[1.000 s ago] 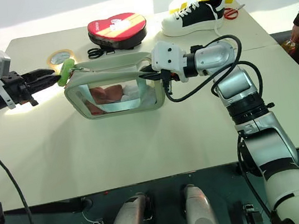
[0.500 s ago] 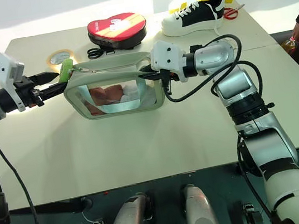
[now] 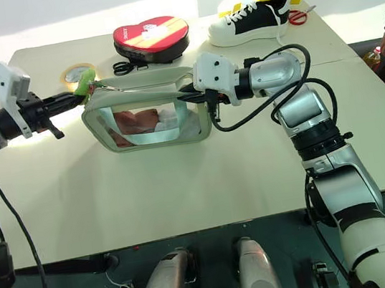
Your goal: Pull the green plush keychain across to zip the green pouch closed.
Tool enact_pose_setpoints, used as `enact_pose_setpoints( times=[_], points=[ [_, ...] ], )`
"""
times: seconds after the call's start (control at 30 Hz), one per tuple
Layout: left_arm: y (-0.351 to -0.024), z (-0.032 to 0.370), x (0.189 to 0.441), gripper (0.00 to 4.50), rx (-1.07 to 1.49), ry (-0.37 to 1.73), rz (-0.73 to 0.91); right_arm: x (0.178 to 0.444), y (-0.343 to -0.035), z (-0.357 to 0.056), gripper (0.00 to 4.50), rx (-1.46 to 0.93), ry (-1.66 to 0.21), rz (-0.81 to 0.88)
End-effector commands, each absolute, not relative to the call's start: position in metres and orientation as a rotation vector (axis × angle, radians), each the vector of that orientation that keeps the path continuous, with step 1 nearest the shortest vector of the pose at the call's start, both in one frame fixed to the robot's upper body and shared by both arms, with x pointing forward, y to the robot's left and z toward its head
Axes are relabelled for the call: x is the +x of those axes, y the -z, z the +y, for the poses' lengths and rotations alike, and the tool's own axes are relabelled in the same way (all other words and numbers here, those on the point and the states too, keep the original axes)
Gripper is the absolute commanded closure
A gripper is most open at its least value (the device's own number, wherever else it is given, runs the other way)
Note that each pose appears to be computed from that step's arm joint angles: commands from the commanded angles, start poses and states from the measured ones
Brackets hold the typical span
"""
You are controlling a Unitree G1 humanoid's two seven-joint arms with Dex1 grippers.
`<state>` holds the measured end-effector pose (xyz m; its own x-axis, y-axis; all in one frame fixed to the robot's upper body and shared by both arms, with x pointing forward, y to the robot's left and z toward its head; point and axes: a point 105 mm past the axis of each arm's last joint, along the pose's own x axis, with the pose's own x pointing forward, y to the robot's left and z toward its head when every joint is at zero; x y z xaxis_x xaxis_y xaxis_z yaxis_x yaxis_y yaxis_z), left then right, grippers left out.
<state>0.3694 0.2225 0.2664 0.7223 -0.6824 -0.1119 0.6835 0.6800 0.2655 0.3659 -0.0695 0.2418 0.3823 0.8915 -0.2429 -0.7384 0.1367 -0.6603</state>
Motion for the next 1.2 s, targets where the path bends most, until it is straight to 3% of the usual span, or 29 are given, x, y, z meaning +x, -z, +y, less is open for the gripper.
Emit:
enact_pose_setpoints(
  times=[0.03,0.2,0.3,0.5,0.67,0.8,0.97,1.07,1.2],
  points=[
    [-0.291,0.192,0.356,4.45,0.379,0.870,-0.075,0.358,-0.263,-0.061,4.50,-0.817,-1.195,-0.330],
    [-0.261,0.168,0.348,4.45,0.472,0.956,-0.006,0.359,-0.263,-0.060,4.50,-0.816,-1.193,-0.330],
    [-0.254,0.174,0.349,3.46,0.498,0.942,0.016,0.359,-0.263,-0.061,4.50,-0.815,-1.190,-0.330],
    [-0.281,0.185,0.351,0.51,0.495,0.888,-0.024,0.359,-0.262,-0.062,4.50,-0.815,-1.185,-0.326],
    [-0.293,0.205,0.337,0.51,0.501,0.878,0.013,0.360,-0.262,-0.064,4.50,-0.814,-1.181,-0.324],
    [-0.269,0.215,0.328,0.51,0.508,0.891,0.112,0.360,-0.262,-0.064,4.50,-0.812,-1.179,-0.325],
    [-0.239,0.219,0.342,0.51,0.493,0.819,0.120,0.360,-0.262,-0.062,4.50,-0.813,-1.186,-0.327],
    [-0.237,0.219,0.347,1.32,0.491,0.802,0.100,0.360,-0.262,-0.061,4.50,-0.816,-1.189,-0.326],
    [-0.242,0.218,0.347,3.23,0.479,0.802,0.081,0.360,-0.263,-0.062,4.50,-0.820,-1.189,-0.326]
  ],
)
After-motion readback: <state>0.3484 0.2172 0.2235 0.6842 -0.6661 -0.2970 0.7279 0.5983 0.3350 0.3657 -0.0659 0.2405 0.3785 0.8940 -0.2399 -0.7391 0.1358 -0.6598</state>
